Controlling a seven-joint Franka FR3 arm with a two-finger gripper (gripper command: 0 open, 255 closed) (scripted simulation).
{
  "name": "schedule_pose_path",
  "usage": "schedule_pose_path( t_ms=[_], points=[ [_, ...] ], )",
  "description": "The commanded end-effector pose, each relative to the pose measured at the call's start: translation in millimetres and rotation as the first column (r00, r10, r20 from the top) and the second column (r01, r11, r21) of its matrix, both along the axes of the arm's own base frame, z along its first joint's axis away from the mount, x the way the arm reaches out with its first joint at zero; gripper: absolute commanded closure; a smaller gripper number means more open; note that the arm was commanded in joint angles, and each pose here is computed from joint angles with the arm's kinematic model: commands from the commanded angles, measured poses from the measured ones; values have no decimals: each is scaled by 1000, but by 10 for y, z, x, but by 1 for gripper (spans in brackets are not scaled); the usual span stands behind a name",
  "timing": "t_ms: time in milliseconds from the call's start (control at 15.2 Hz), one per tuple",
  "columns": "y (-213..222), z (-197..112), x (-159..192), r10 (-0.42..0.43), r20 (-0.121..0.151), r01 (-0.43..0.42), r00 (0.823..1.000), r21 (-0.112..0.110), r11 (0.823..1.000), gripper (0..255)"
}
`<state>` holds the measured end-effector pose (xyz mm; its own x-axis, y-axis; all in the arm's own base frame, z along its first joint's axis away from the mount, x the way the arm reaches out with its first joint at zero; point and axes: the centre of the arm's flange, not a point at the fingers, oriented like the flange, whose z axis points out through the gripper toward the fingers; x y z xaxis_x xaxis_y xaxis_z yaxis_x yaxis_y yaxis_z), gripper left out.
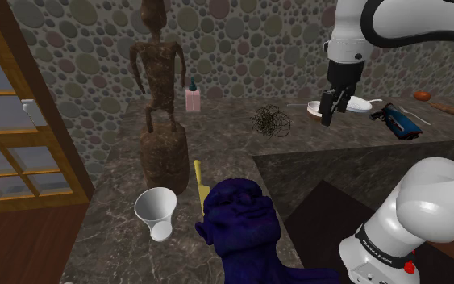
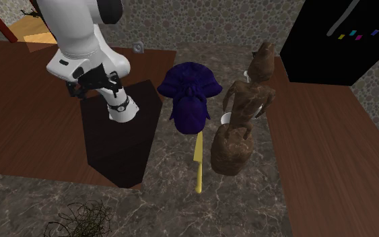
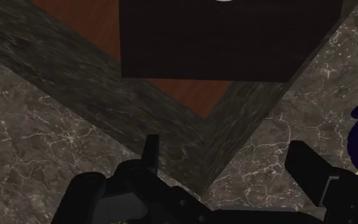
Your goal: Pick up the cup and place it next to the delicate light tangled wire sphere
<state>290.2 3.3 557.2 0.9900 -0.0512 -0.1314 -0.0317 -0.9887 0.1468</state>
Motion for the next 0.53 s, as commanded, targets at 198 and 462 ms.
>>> schedule_pose_path(
  t_ms=[198,462],
  points=[
    [255,-197,139,-3,5,3,1000,33,999,0],
    [603,-446,326,-8,12,7,1000,77,997,0]
  ],
)
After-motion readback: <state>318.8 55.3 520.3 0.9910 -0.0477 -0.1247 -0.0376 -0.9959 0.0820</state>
